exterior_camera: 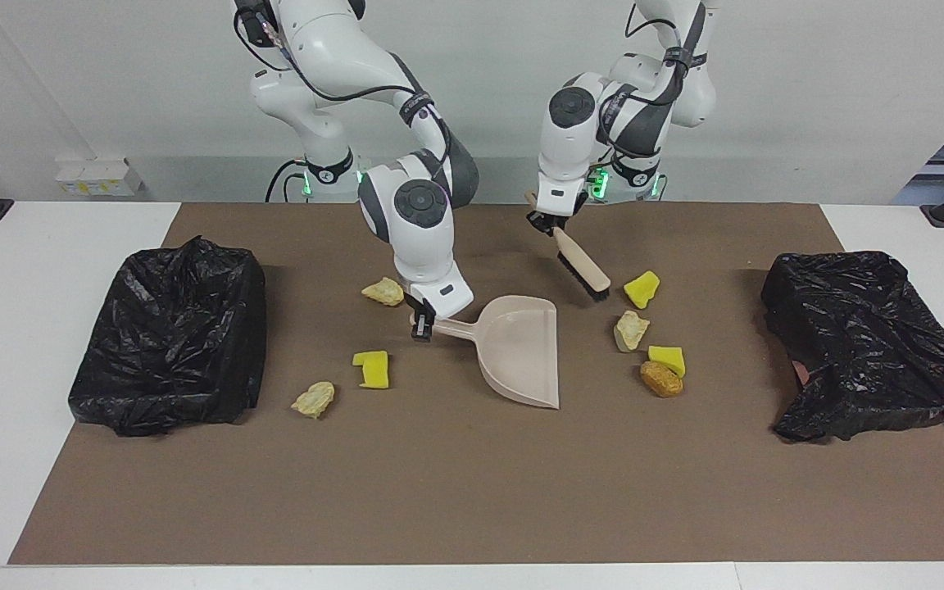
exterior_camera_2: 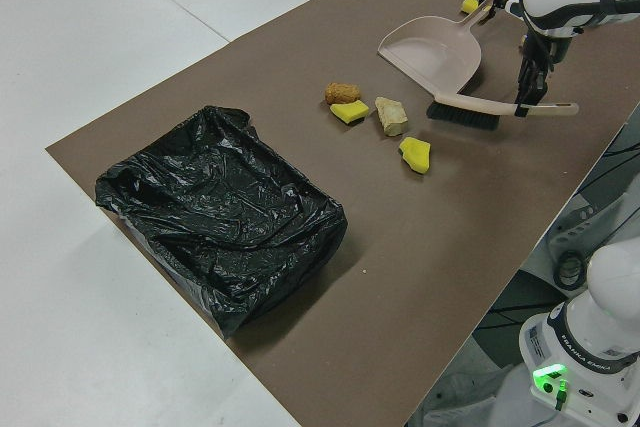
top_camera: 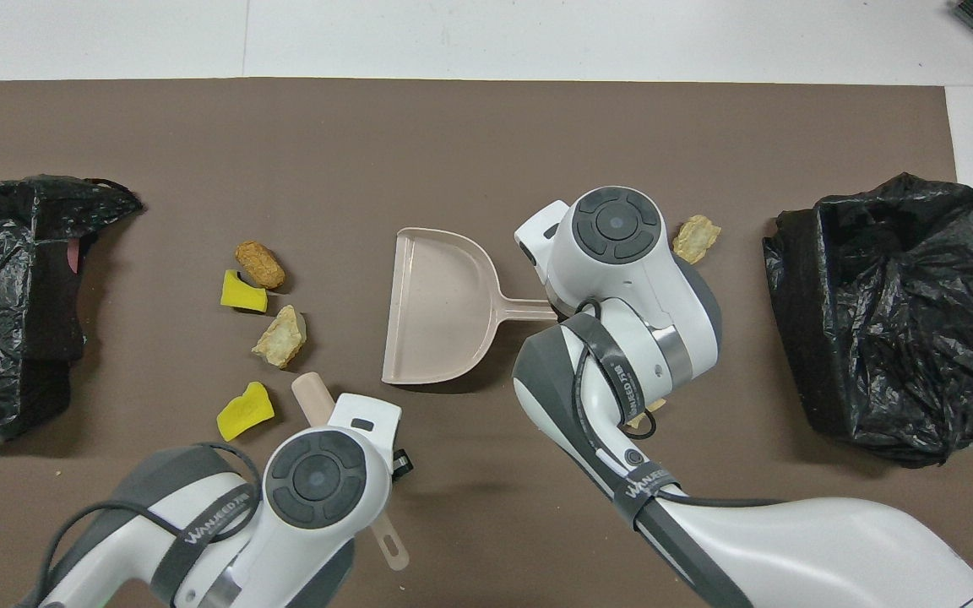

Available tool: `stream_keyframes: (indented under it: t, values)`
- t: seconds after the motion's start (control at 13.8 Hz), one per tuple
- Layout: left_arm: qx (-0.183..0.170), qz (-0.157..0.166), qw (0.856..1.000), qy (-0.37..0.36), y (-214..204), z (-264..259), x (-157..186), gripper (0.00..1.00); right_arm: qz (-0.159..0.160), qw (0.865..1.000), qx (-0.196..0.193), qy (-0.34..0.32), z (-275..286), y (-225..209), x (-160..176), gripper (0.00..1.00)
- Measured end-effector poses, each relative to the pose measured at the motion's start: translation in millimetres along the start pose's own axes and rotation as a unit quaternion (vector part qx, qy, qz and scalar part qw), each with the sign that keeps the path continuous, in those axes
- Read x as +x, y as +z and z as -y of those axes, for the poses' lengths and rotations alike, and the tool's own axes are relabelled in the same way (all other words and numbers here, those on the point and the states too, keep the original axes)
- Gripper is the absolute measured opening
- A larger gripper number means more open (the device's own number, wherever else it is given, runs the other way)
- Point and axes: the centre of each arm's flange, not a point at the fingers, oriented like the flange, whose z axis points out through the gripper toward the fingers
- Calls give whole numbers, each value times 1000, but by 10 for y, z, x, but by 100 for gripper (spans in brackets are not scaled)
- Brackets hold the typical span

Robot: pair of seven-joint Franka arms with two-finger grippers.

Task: Sweep and dump trash in bin

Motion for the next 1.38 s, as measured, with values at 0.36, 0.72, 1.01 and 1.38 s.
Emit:
stream_keyframes:
  t: [0.36, 0.72, 1.01, 1.38]
  values:
    - [11, 0, 999, -42, 8, 206, 368, 26, 2, 1000, 0, -3, 13, 20, 4, 43]
    - [45, 25, 993, -102, -48, 739, 808, 26, 2, 1000, -2, -6, 27, 37, 24, 45]
    - [54, 33, 993, -105, 58, 902, 711, 26, 3, 1000, -13, -14, 47, 34, 74, 32]
    - [43, 40, 993, -101, 284, 858, 586, 26, 14, 999, -30, -32, 91, -4, 151, 32]
